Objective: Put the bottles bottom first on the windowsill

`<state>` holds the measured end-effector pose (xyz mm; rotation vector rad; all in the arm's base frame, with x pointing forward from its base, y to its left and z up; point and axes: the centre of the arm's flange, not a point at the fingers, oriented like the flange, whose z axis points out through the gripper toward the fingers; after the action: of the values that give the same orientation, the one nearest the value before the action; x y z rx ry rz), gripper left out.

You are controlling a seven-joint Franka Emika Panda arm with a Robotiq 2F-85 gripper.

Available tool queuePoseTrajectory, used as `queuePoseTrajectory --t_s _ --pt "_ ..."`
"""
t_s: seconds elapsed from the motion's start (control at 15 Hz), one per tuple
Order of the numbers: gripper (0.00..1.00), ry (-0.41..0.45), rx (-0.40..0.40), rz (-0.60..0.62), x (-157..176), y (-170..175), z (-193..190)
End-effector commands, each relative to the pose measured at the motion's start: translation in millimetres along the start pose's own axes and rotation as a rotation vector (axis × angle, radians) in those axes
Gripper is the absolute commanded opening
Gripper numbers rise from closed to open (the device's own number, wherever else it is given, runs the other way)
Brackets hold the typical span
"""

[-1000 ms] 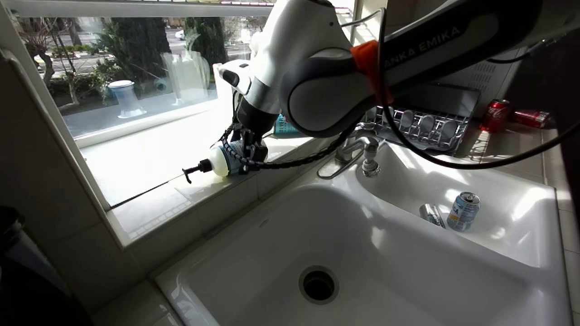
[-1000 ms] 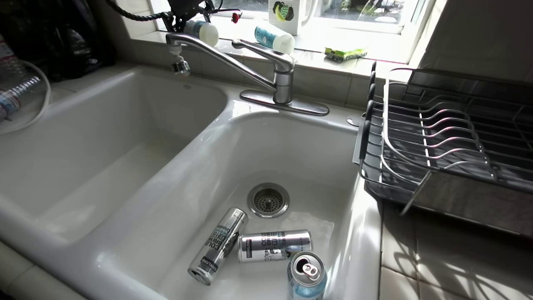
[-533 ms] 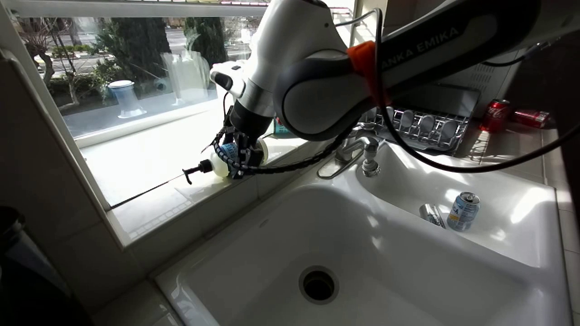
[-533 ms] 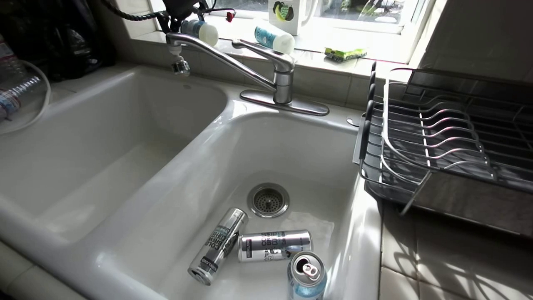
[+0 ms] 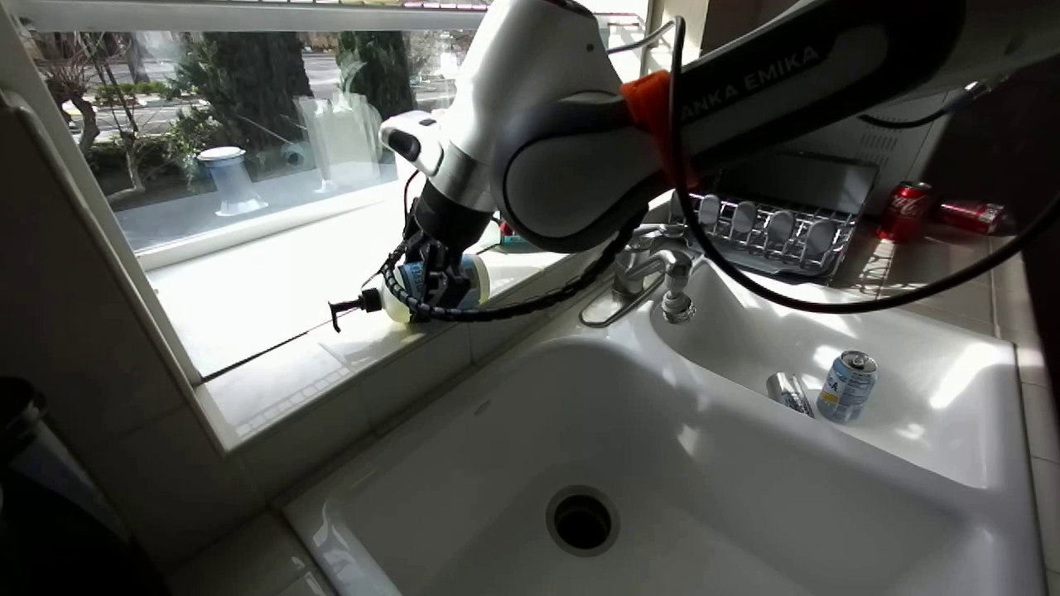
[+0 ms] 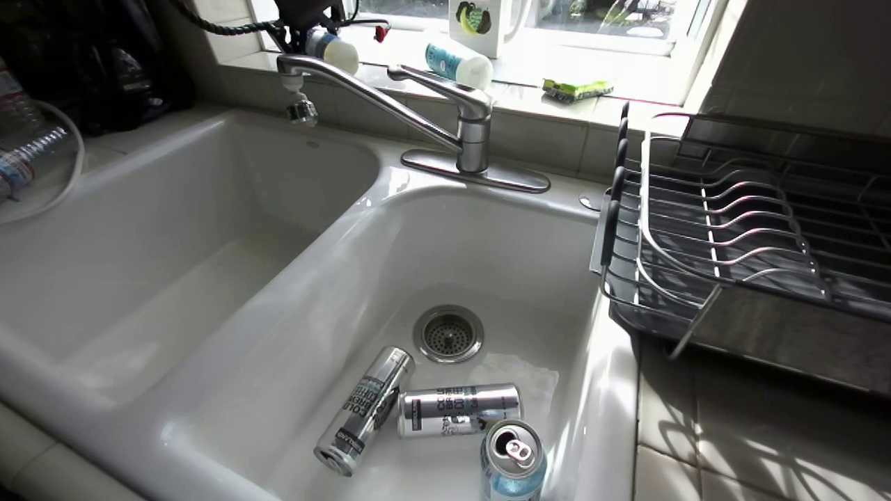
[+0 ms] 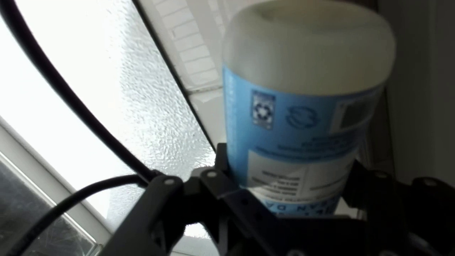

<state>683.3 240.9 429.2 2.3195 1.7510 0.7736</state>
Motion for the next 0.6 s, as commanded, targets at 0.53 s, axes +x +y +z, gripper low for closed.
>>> queuePoseTrajectory --t_s 0.53 --pt "0.45 0.397 -0.125 0.223 -49 -24 -35"
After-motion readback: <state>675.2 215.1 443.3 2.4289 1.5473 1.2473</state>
